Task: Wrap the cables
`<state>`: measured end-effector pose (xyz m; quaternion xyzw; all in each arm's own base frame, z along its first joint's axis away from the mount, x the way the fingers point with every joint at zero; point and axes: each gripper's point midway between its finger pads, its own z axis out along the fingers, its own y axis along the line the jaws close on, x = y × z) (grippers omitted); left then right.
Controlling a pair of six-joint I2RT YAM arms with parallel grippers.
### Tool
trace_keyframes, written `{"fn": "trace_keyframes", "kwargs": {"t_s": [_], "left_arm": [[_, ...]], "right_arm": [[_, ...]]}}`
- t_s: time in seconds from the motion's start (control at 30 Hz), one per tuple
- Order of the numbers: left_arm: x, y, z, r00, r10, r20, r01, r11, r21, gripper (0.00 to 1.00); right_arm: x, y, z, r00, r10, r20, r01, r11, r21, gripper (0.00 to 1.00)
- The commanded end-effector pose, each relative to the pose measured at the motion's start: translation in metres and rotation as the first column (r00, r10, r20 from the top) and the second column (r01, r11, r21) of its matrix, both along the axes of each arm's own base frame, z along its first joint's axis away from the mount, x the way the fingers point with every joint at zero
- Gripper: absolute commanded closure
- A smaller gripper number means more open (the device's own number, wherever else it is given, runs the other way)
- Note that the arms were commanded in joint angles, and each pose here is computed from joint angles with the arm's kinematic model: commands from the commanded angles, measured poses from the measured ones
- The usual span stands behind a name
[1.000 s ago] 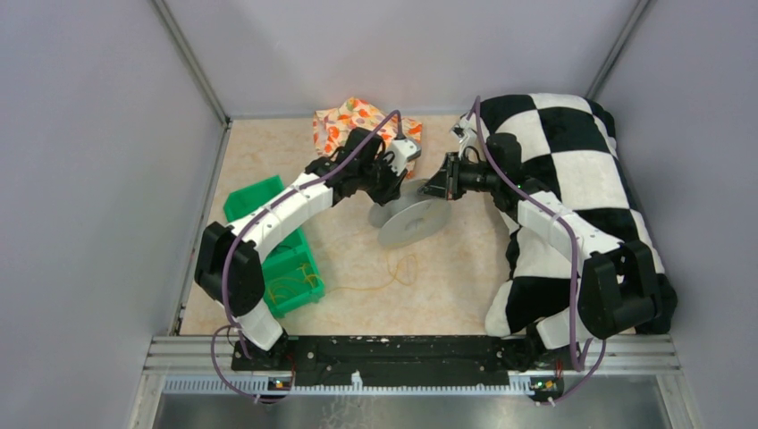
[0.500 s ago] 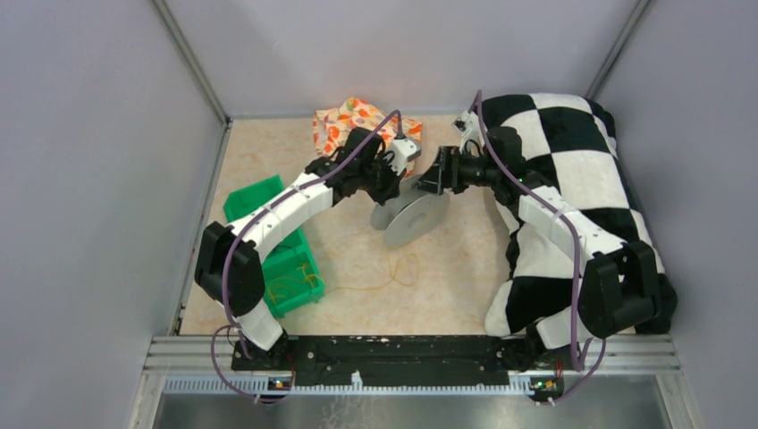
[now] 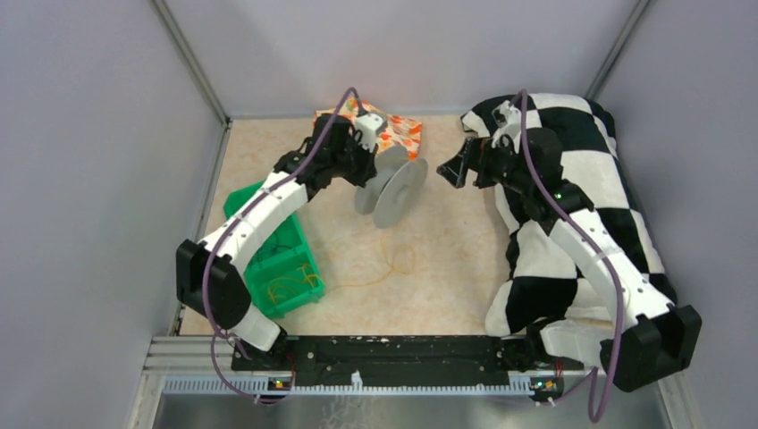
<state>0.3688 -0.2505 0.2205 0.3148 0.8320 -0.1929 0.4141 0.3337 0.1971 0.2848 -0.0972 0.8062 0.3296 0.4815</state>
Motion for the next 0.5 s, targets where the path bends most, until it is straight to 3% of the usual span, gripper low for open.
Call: {"fn": "trace_keyframes", "kwargs": {"t_s": [0.0, 0.3, 0.47], "left_arm": [[0.008, 0.021, 0.114, 0.972, 0.163, 0.17, -0.122, 0.966, -0.228, 1.0], [-0.007, 0.053, 0.195, 0.903, 0.362, 0.233, -0.249, 0.881, -0.402, 1.0], [-0.016, 0.058, 0.213, 0.894, 0.386, 0.226, -0.262, 0.861, -0.437, 1.0]], "right_arm": [[-0.01, -0.007, -0.01, 0.999, -0.022, 0.036, 0.022, 1.0, 0.011, 0.01], [-0.04, 0.076, -0.058, 0.993, 0.11, 0.053, -0.112, 0.992, 0.051, 0.01], [-0.051, 0.116, -0.067, 0.969, 0.175, 0.172, -0.193, 0.976, 0.097, 0.04]]}}
